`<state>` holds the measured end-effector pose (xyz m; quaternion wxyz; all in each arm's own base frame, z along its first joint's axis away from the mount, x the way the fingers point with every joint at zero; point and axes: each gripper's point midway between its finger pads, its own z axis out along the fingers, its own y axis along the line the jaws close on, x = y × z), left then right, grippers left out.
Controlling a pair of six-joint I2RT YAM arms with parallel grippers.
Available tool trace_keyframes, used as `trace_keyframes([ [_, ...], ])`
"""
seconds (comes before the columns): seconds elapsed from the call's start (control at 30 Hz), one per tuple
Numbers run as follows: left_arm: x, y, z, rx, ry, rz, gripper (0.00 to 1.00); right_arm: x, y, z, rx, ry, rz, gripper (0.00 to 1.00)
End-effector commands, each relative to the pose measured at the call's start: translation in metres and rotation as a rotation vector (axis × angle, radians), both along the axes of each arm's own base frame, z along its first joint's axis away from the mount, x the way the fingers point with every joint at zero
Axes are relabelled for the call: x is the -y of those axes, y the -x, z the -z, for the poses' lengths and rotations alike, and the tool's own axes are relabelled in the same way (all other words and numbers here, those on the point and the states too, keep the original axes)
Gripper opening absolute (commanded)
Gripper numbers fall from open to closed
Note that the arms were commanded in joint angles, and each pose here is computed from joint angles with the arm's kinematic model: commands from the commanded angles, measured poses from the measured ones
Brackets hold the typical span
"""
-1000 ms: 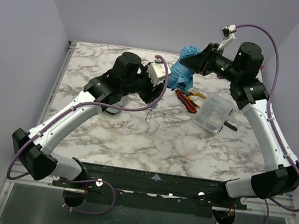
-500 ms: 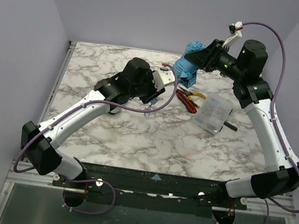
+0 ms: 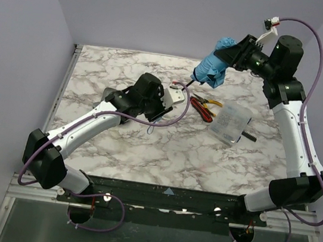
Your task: Open the umbrella
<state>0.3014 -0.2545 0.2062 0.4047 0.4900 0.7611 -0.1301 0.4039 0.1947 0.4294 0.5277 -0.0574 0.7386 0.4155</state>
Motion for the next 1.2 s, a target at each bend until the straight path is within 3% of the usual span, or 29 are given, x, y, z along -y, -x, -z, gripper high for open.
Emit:
trace_keyframes([
  [0.0,-0.021,0.017,0.024,-0.068,-0.069,-0.001,0.36,0.016,-0.007,-0.045,0.13,-0.033,0.04,0.0],
  [0.53,-0.063,0.041,0.085,-0.158,-0.21,0.008,0.35,0.063,-0.026,-0.076,0.172,-0.07,0.127,0.0],
  [0.87,-0.087,0.058,0.111,-0.214,-0.28,0.025,0.35,0.129,-0.049,-0.099,0.2,-0.116,0.246,0.0],
  [1.0,-0.083,0.055,0.105,-0.213,-0.264,0.021,0.35,0.124,-0.048,-0.086,0.164,-0.133,0.209,0.0],
  [1.17,-0.049,0.04,0.05,-0.176,-0.106,0.044,0.43,0.115,-0.041,-0.058,0.082,-0.168,0.163,0.01],
])
